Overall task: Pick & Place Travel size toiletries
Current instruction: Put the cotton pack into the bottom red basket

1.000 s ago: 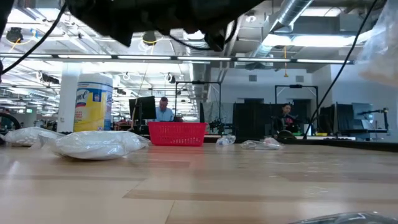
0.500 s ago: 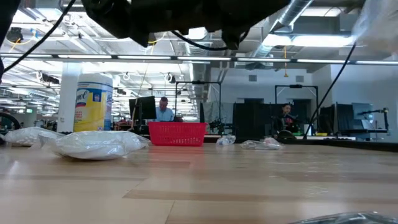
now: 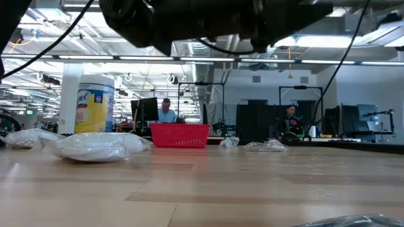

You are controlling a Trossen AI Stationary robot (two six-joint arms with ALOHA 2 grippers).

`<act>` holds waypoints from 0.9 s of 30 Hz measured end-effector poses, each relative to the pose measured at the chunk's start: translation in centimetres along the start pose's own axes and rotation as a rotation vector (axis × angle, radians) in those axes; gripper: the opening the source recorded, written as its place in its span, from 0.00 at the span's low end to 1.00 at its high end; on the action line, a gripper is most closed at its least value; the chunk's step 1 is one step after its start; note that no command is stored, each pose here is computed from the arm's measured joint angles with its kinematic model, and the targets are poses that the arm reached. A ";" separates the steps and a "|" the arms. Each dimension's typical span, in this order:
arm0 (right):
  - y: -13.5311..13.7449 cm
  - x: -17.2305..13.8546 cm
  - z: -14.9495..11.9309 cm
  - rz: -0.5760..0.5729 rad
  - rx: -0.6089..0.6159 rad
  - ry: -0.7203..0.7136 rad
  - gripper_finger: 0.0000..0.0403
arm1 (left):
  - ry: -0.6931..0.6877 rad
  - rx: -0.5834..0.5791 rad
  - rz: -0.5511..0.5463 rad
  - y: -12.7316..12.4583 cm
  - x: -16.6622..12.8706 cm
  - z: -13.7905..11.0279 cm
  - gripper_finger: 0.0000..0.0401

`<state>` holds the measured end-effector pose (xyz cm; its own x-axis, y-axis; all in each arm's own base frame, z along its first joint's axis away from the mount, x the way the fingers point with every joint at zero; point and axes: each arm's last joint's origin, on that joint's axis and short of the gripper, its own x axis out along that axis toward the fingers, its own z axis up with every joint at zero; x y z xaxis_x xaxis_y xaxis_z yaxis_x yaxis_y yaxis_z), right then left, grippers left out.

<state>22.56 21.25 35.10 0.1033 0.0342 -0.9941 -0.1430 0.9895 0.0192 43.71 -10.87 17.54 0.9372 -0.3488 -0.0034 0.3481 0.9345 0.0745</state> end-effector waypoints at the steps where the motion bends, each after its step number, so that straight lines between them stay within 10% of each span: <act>1: -0.1 0.1 0.4 -0.002 0.004 0.002 0.00 | 0.007 -0.001 -0.001 0.0 0.0 -0.1 0.63; 27: -3.8 3.1 4.3 -0.057 0.094 0.081 0.00 | 0.023 -0.006 0.030 -0.5 0.1 -0.1 0.60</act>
<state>27.61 18.16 32.44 0.0286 -0.0306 -0.9991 -0.0458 0.9984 -0.0319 43.68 -11.35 17.45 0.9474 -0.3193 -0.0242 0.3202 0.9449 0.0689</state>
